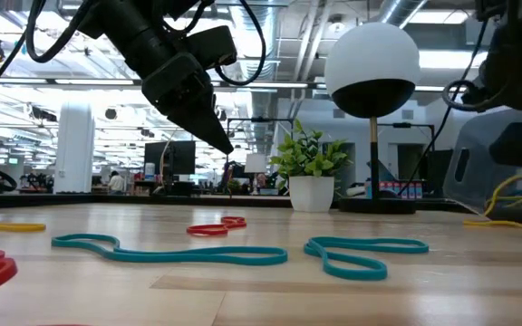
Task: Pick and place items into bin
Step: Put the top yellow rubber band into the black transparent bin
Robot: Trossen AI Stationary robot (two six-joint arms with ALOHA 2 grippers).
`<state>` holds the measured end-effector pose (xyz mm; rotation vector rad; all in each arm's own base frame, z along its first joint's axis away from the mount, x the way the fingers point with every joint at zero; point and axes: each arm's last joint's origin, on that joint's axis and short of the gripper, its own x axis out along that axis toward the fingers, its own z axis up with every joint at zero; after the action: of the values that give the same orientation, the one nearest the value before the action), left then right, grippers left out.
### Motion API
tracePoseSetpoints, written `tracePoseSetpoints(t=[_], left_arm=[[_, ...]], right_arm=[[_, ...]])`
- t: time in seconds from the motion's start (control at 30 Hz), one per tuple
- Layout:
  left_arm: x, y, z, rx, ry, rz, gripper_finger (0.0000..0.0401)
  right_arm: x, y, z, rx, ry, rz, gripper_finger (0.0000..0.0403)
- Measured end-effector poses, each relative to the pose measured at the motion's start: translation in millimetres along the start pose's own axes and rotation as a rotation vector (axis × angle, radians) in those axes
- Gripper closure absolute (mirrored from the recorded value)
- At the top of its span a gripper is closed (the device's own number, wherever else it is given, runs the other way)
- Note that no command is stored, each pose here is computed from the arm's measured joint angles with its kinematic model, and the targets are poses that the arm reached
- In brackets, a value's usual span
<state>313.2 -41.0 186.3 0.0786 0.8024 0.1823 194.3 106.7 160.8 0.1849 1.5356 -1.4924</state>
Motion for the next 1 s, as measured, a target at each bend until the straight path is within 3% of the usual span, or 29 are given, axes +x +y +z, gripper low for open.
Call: tracePoseSetpoints(t=[0.3, 0.57, 0.67, 0.83, 1.0], left_arm=[[0.0, 0.0, -0.1, 0.0, 0.001, 0.001, 0.0305], [0.0, 0.1, -0.4, 0.001, 0.004, 0.001, 0.0305], [0.0, 0.1, -0.4, 0.001, 0.004, 0.001, 0.0305], [0.0, 0.1, -0.4, 0.002, 0.004, 0.002, 0.0305], [0.0, 0.1, -0.4, 0.002, 0.004, 0.002, 0.0305]], right_arm=[[-0.3, 7.2, 7.3, -0.025, -0.017, 0.067, 0.0401], [-9.3, 30.0, 13.6, -0.155, -0.085, 0.306, 0.0401], [-16.0, 37.5, 19.4, -0.209, -0.171, 0.382, 0.0401], [-28.1, 31.9, 32.9, -0.164, -0.284, 0.343, 0.0401], [-45.9, 4.8, 40.7, -0.022, -0.31, 0.18, 0.0401]])
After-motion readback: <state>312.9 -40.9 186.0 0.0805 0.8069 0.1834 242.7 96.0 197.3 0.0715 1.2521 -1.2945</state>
